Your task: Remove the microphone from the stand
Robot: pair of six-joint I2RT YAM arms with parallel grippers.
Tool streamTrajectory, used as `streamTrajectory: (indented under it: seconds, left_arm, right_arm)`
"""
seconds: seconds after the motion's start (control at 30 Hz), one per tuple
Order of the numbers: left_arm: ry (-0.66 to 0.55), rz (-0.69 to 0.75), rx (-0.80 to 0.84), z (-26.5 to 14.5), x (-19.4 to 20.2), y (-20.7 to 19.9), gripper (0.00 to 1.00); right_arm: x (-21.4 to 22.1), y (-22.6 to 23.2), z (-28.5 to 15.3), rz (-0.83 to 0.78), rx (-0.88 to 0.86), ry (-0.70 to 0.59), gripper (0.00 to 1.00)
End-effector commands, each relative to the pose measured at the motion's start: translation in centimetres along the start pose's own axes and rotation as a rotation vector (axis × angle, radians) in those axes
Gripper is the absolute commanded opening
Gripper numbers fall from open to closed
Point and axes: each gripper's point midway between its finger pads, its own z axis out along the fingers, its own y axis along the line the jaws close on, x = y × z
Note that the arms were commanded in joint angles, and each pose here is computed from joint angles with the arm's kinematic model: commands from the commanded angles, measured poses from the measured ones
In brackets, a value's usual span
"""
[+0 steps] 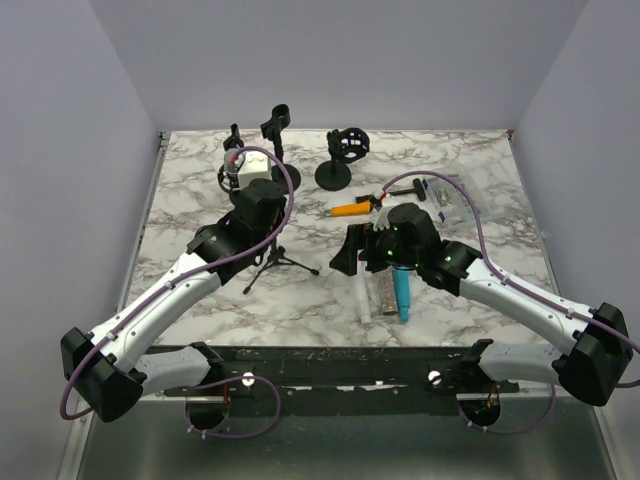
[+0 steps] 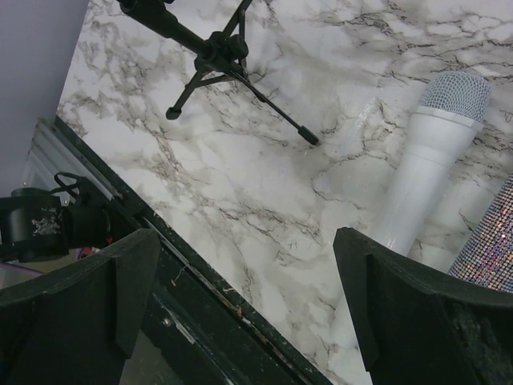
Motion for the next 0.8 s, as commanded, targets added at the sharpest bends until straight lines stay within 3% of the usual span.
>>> streamTrajectory:
  seconds: [0.0, 0.07, 0.2, 0.27, 0.33, 0.43, 0.77]
  left_arm:
    - [-0.077, 0.024, -0.094, -0.4, -1.7, 1.9, 0.00]
    - [-0.076, 0.019, -0.094, -0.5, -1.5, 2.0, 0.05]
    - [-0.044, -0.024, -0.032, -1.0, -1.0, 1.2, 0.61]
    - [-0.036, -0.042, -0.007, -1.5, -1.0, 0.9, 0.77]
    - [-0.030, -0.047, 0.001, -2.3, -1.3, 1.2, 0.87]
    - [-0.048, -0.054, 0.027, -3.6, -1.9, 1.6, 0.98]
    - [-0.105, -0.031, 0.094, -9.3, -5.2, 4.0, 0.99]
  right_arm:
    - [-1.0, 0.0, -0.7, -0.008, 0.007, -0.041, 1.00]
    - [-1.1, 0.0, -1.0, -0.011, 0.009, -0.049, 1.00]
    - [-0.9, -0.1, -1.0, -0.012, 0.010, -0.046, 1.00]
    - [-0.9, 0.0, -1.1, -0.011, 0.004, -0.045, 1.00]
    - [-0.9, 0.1, -1.2, -0.011, -0.002, -0.050, 1.00]
    - [-0.9, 0.1, -1.3, -0.016, -0.005, -0.052, 1.00]
    - [-1.8, 1.1, -2.6, -0.021, -0.046, -0.108, 1.00]
